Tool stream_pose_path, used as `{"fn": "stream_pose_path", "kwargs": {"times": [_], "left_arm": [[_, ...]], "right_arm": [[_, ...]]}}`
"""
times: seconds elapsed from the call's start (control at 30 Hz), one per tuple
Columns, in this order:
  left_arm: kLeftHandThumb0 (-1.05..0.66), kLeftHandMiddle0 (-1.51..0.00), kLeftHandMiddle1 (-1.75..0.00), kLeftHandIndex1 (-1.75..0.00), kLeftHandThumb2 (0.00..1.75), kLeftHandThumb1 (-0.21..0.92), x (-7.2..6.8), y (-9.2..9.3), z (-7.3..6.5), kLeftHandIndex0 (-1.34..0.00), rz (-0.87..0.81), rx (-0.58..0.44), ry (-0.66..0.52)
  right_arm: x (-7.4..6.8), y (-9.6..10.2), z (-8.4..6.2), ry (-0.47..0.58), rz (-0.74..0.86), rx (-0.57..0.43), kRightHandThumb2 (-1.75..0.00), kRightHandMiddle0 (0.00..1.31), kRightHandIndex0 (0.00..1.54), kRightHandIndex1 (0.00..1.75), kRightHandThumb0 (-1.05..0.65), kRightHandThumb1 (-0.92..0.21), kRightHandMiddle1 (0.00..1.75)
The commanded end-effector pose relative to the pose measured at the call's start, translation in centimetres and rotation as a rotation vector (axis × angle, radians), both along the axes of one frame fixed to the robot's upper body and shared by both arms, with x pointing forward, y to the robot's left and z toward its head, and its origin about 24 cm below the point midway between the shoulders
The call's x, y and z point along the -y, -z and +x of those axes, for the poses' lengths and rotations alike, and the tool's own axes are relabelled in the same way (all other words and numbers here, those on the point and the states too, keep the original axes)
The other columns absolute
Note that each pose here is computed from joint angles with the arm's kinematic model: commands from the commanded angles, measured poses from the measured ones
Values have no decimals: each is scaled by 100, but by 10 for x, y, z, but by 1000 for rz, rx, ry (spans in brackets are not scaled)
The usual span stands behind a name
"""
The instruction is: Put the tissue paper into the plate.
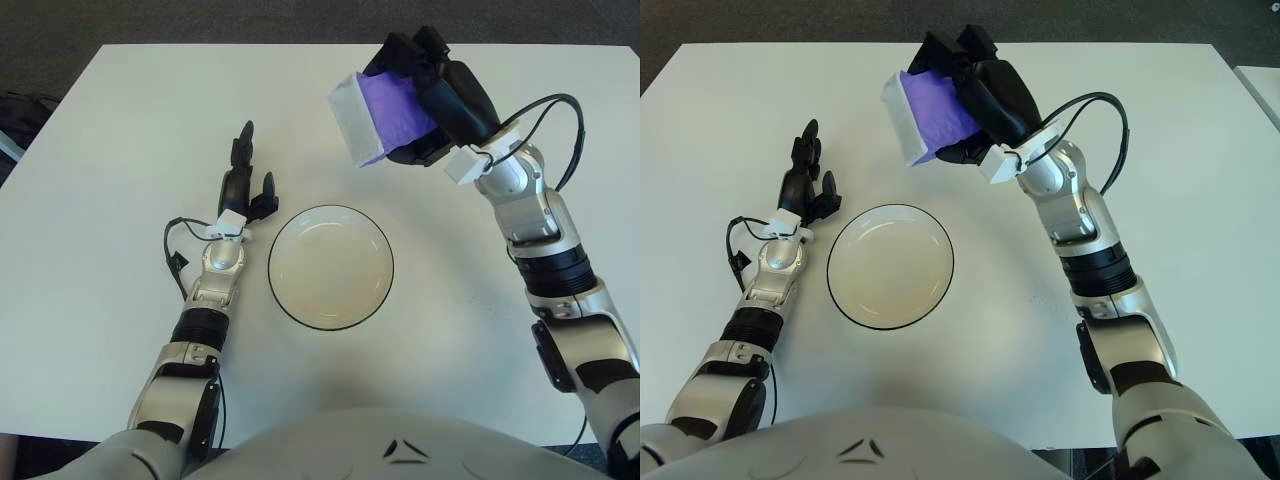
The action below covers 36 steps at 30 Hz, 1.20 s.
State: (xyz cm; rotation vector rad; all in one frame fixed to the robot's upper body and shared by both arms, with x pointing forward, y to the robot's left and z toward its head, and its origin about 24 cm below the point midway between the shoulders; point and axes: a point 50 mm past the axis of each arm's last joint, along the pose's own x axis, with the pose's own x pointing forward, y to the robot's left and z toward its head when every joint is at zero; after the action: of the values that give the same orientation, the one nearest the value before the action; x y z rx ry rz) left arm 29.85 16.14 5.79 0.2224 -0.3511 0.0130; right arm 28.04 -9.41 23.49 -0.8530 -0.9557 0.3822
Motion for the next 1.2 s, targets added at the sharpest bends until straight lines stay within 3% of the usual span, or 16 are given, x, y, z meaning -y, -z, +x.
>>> {"fn": "stream_pose_path", "kwargs": {"times": [0.0, 0.3, 0.43, 0.63, 1.17], "left_arm": [[-82, -16, -1, -35, 86, 92, -4, 68, -39, 0, -5, -266, -29], [-85, -15, 0, -28, 91, 92, -8, 73, -39, 0, 30, -315, -15], [-86, -15, 0, -24, 92, 92, -9, 74, -38, 0, 29, -331, -14], [-88, -14, 0, -18, 92, 92, -9, 71, -38, 0, 28, -320, -3], [-87, -16, -1, -25, 89, 92, -6, 70, -37, 0, 29, -306, -36]], "right_arm": [[-7, 5, -19, -97, 45, -51, -161, 56, 83, 171, 0, -6, 175], [-12, 11, -33, -238, -103, -154, -163, 58, 82, 173, 0, -5, 175], [-22, 23, -50, -312, -196, -215, -163, 58, 82, 172, 0, -5, 175], [-25, 24, -54, -354, -264, -265, -163, 58, 82, 172, 0, -5, 175], [-31, 36, -60, -470, -286, -261, -158, 55, 79, 173, 0, -9, 175]]}}
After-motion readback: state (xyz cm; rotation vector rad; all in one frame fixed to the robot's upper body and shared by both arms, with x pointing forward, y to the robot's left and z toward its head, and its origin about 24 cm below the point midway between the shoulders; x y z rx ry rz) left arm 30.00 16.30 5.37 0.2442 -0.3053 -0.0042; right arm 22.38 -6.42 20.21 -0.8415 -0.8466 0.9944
